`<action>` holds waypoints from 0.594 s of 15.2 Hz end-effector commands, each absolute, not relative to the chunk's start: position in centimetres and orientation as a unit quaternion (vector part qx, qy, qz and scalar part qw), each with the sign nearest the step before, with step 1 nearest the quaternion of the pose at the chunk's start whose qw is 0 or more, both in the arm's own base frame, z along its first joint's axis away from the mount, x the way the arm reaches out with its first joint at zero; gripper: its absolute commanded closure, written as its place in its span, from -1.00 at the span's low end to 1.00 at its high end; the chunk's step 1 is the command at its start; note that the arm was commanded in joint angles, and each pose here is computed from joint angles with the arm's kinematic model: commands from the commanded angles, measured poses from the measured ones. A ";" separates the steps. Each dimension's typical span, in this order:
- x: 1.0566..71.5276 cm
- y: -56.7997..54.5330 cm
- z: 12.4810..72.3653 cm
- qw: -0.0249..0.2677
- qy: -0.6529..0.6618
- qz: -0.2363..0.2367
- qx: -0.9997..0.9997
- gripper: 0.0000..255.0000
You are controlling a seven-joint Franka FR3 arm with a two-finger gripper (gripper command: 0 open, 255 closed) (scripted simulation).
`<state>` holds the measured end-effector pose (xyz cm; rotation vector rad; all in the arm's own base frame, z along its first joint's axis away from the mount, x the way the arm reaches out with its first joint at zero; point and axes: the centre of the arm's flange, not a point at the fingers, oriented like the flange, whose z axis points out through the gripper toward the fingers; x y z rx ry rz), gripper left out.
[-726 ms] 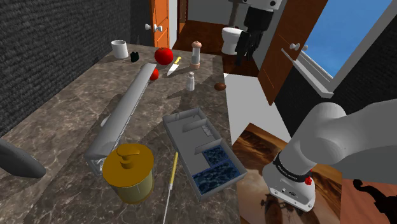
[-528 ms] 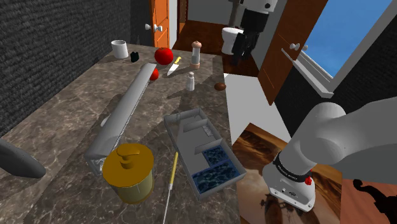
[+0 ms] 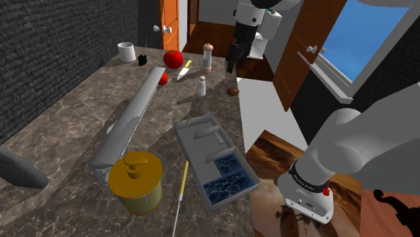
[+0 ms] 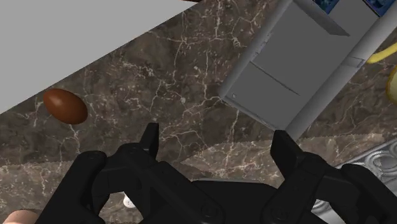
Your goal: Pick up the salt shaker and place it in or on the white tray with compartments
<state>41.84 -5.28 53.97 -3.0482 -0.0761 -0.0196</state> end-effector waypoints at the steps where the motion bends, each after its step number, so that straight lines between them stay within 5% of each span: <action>1: 43.7 -6.3 52.8 0.045 -0.028 -0.007 -0.999 -1.00; 9: 52.3 -9.7 47.5 0.042 -0.039 -0.006 -0.998 -1.00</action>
